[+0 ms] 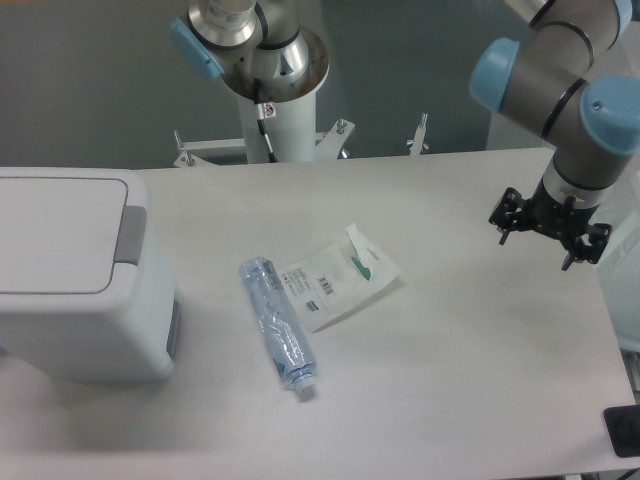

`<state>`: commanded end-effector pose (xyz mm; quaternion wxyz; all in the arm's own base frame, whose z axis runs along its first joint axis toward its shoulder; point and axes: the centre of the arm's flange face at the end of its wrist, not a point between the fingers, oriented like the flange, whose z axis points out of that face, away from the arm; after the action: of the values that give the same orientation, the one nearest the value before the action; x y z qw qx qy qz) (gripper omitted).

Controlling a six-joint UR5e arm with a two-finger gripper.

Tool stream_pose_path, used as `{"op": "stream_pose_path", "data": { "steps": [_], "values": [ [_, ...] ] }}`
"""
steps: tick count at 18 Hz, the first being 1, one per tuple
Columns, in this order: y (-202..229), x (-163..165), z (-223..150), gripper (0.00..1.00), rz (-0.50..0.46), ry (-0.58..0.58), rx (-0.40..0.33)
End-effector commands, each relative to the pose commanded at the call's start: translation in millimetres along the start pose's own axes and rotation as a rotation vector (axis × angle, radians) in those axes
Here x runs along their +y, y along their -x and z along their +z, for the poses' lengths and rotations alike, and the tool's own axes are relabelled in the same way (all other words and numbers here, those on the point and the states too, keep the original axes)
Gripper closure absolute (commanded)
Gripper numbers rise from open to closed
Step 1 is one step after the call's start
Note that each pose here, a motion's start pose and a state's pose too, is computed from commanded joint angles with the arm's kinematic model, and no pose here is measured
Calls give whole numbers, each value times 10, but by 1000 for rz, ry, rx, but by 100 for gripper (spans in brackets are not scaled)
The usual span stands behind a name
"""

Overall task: Open the trash can
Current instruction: 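Move the gripper across the table to above the trash can lid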

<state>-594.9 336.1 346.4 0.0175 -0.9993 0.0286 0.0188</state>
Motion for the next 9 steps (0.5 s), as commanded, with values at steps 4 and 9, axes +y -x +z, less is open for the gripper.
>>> {"op": "stream_pose_path", "data": {
  "steps": [4,9],
  "values": [
    [-59,-68,-30,0,4,-9,4],
    [-504,-403,-54,0,23,3,17]
  ]
}}
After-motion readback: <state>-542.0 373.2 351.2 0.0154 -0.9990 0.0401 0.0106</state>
